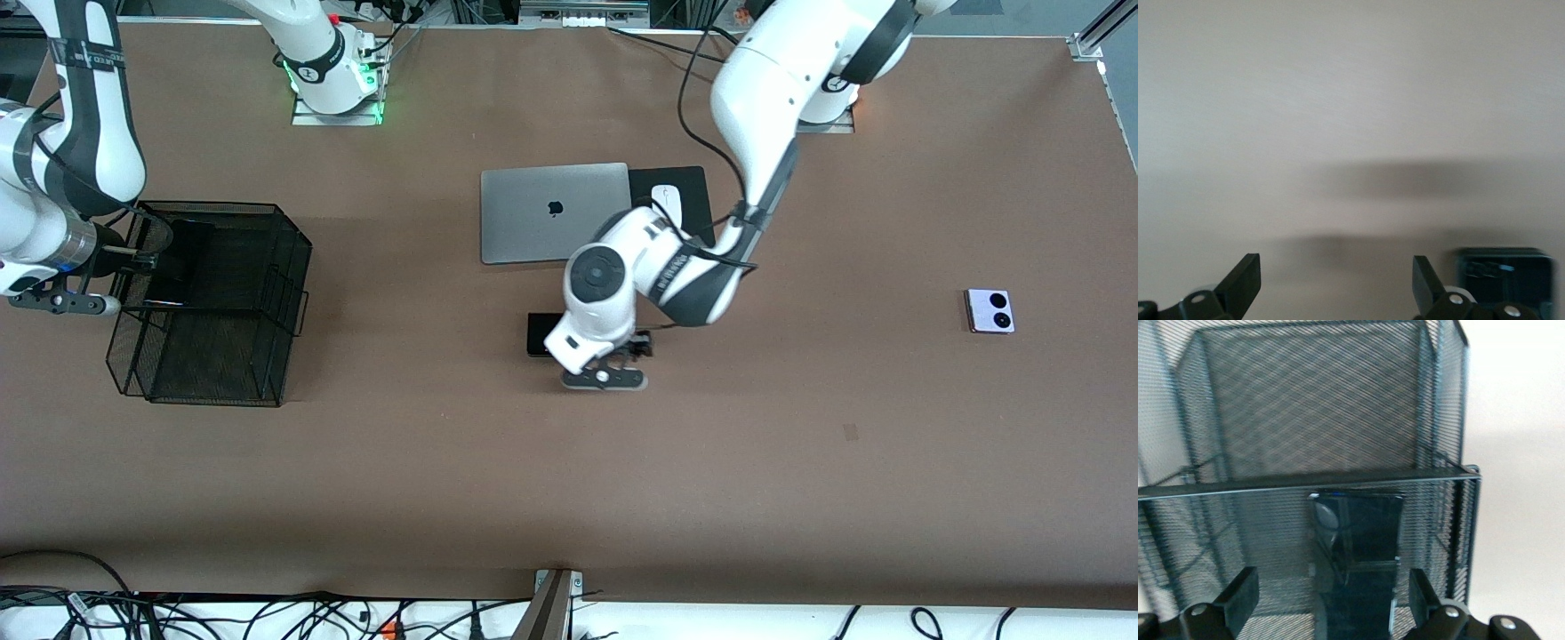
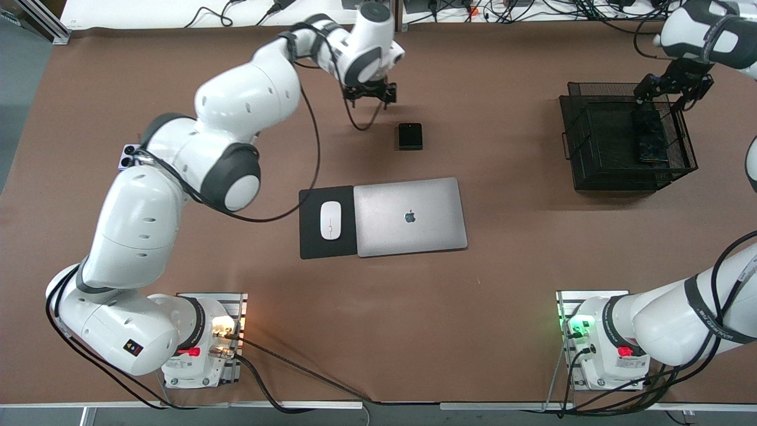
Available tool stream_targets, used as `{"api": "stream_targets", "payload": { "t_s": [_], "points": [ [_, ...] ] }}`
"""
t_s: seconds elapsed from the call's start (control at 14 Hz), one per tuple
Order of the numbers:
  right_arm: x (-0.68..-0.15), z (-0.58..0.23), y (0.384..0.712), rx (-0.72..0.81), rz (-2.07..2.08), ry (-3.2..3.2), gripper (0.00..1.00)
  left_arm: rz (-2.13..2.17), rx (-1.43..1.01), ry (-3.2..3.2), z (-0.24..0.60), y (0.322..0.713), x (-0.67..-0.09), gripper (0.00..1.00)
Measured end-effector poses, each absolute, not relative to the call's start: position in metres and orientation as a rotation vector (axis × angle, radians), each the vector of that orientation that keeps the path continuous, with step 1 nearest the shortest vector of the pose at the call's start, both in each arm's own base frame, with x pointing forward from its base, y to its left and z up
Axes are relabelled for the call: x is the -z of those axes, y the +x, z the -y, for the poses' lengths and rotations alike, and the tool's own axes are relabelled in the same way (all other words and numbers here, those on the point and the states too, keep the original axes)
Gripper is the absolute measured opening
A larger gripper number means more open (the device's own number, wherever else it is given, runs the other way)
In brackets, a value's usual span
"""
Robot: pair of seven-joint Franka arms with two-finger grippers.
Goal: Place phones with both arms
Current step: 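Reach the right gripper to the flip phone while the left gripper reaches the white phone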
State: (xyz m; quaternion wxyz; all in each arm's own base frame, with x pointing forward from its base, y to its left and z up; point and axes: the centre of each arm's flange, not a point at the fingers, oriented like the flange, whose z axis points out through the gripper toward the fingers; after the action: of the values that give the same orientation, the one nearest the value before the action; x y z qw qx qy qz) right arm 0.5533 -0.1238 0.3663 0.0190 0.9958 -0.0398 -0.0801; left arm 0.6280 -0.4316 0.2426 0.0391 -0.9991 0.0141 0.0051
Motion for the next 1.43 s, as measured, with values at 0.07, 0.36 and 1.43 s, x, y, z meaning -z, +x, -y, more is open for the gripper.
{"api": "stream_targets", "payload": {
  "t_s": [0.07, 0.36, 1.43],
  "points": [
    [-0.377, 0.113, 0.559, 0.262, 0.115, 3.112, 1.00, -0.067, -0.033, -3.055, 0.406, 0.637, -0.248, 1.00],
    [-0.415, 0.047, 0.582, 0.233, 0.015, 3.147, 1.00, -0.195, -0.107, -3.031, 0.275, 0.673, -0.273, 1.00],
    [-0.367, -0.348, 0.625, 0.047, 0.344, 3.185, 0.99, -0.461, -0.110, -2.982, 0.002, 0.698, -0.273, 1.00]
  ]
}}
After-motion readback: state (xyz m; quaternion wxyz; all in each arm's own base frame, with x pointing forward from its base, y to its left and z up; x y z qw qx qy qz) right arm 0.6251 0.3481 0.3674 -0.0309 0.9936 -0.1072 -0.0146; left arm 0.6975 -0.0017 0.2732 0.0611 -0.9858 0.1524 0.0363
